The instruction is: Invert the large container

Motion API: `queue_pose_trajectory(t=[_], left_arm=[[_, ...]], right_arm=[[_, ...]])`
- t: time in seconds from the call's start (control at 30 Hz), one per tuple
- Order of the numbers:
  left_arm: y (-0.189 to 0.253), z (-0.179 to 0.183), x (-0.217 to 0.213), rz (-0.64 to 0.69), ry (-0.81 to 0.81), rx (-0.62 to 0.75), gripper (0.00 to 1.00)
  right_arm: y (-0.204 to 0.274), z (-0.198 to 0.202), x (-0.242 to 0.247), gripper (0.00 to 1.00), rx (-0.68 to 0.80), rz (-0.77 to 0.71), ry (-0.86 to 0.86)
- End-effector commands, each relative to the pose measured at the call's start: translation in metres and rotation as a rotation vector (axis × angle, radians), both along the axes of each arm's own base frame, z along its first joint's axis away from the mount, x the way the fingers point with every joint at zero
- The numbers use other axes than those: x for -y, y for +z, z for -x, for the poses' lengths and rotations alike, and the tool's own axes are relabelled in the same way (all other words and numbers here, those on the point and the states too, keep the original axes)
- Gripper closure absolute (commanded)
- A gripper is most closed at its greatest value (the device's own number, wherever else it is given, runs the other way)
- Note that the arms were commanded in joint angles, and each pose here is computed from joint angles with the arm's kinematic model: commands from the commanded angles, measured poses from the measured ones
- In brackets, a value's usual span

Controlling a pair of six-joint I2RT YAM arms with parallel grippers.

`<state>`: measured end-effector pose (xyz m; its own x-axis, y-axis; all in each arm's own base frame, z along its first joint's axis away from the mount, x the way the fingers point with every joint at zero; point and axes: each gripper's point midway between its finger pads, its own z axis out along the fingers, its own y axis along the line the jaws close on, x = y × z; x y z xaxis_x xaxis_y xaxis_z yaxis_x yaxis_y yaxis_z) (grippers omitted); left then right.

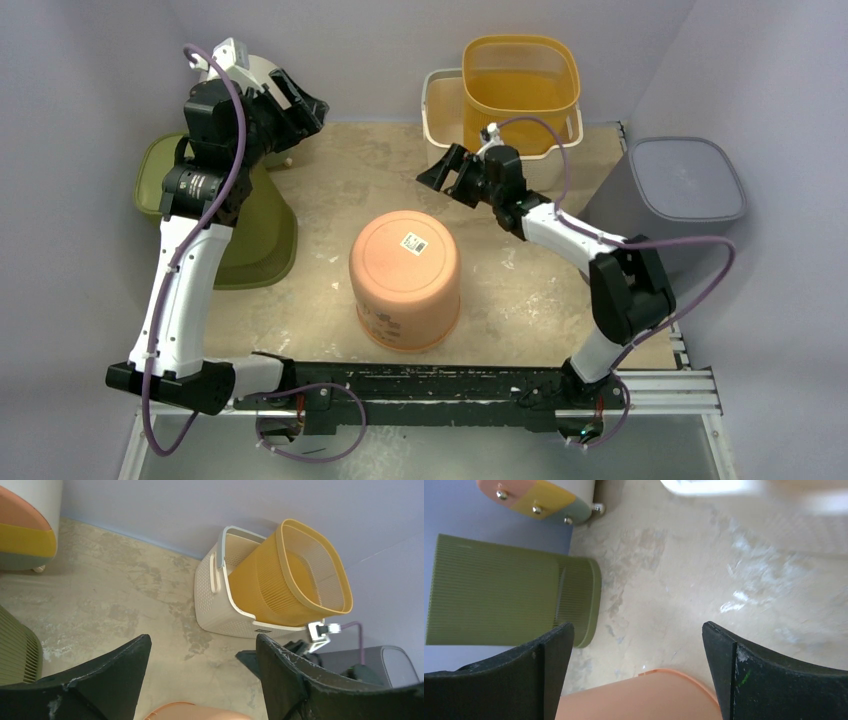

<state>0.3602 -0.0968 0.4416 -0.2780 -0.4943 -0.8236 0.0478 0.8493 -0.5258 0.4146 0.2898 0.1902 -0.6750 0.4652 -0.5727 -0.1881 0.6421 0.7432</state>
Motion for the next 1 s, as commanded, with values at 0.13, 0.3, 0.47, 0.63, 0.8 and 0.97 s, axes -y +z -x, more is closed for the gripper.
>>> queue_pose_trajectory(t=[0.13, 0.3, 0.47, 0.63, 0.8, 0.97], left_arm=[[0.011, 0.003, 0.009, 0.017, -0.046, 0.031, 0.26], [-0.004, -0.002, 0.011, 0.007, -0.052, -0.006, 0.25], [-0.009, -0.004, 0.013, 0.006, -0.063, -0.019, 0.25], [-0.012, -0.007, 0.016, 0.007, -0.072, -0.028, 0.25], [-0.013, -0.012, 0.016, -0.009, -0.076, -0.037, 0.25], [-0.002, -0.022, 0.025, 0.008, -0.107, -0.022, 0.25]], right_arm=[[0.086, 0.033, 0.062, 0.00, 0.176, 0.361, -0.036], [0.106, 0.102, 0.063, 0.00, 0.215, 0.490, 0.056], [0.118, 0.176, 0.073, 0.00, 0.186, 0.461, 0.101], [0.127, 0.229, 0.089, 0.00, 0.203, 0.348, 0.165], [0.101, 0.261, 0.081, 0.00, 0.155, 0.358, 0.349], [0.071, 0.271, 0.075, 0.00, 0.101, 0.373, 0.424]])
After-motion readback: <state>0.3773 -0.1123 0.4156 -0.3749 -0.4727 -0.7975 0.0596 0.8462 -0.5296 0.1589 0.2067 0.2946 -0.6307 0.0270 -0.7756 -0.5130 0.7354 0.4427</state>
